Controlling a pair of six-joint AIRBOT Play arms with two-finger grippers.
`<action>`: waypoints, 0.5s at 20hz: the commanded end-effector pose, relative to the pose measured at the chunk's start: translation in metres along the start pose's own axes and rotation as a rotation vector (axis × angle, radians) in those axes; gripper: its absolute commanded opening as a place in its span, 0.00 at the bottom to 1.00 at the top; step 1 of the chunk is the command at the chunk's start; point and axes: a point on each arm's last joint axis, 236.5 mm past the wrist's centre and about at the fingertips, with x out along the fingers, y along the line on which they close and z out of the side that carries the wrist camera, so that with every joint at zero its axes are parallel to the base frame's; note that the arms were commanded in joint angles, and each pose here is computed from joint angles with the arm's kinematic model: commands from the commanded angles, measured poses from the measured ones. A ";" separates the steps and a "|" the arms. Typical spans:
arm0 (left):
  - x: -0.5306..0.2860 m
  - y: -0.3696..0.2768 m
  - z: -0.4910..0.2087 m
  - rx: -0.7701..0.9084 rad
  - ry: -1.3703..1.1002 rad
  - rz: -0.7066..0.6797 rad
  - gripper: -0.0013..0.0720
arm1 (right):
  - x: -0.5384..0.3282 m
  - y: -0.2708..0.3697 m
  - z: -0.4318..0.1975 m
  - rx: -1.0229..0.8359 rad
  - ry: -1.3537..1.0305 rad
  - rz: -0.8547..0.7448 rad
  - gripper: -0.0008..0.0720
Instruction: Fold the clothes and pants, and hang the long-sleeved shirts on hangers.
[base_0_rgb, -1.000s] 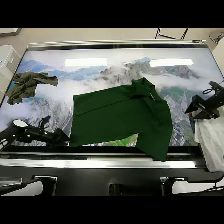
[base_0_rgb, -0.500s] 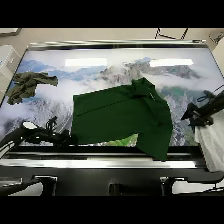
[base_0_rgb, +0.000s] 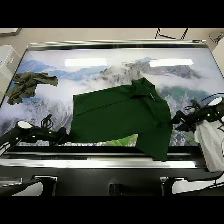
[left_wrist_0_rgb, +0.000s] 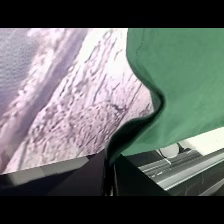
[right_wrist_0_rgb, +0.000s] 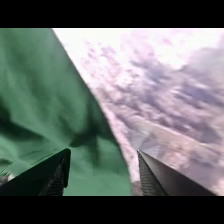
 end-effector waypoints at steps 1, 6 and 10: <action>-0.001 -0.002 -0.002 0.001 0.008 -0.007 0.04 | 0.013 0.004 0.011 -0.011 -0.022 0.042 0.68; -0.003 -0.003 -0.001 0.006 0.008 -0.008 0.04 | 0.022 0.031 -0.005 -0.075 0.043 0.094 0.47; -0.035 -0.030 0.037 0.087 -0.096 -0.028 0.04 | -0.001 0.063 -0.028 -0.234 0.114 0.104 0.06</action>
